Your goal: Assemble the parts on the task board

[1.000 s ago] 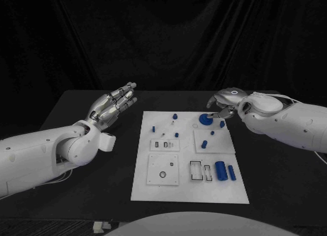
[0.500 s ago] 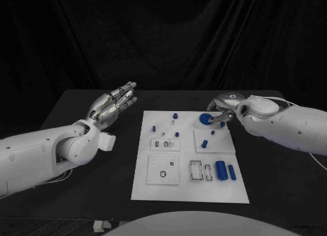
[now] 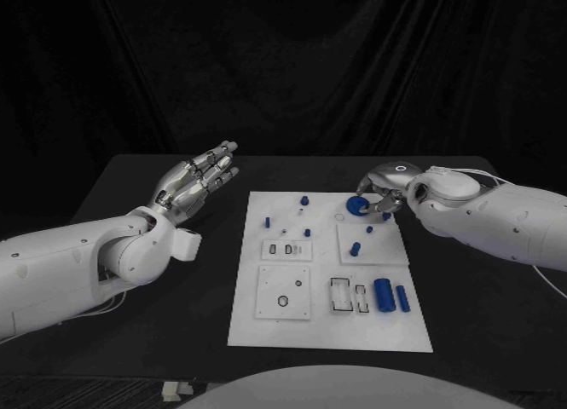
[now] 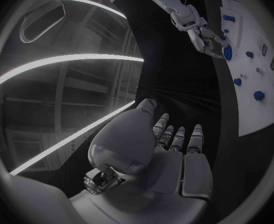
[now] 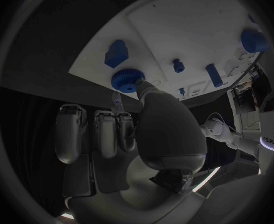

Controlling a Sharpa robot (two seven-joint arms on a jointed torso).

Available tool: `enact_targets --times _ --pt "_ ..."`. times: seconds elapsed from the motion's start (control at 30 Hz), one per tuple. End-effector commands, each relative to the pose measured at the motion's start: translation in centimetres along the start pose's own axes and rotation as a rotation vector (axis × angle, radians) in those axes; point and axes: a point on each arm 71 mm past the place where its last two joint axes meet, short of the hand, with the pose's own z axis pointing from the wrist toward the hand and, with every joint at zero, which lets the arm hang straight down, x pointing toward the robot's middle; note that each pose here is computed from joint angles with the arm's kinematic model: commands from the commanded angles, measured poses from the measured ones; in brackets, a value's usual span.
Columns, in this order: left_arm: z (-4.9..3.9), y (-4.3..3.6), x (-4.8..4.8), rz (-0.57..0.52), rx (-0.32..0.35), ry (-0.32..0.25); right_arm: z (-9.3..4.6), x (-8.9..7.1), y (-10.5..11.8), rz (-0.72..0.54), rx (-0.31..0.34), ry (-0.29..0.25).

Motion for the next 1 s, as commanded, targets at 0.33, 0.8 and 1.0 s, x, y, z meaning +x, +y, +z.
enact_targets --times 0.33,0.8,1.0 --pt "0.05 -0.12 0.16 -0.011 0.021 0.013 0.20 0.56 0.40 0.001 -0.007 0.035" --pt "0.01 -0.09 0.17 -0.015 0.017 0.017 0.29 1.16 0.65 0.004 -0.009 0.054" --pt "-0.02 -0.08 0.16 -0.016 0.016 0.018 0.07 0.96 0.78 0.007 -0.017 0.027"
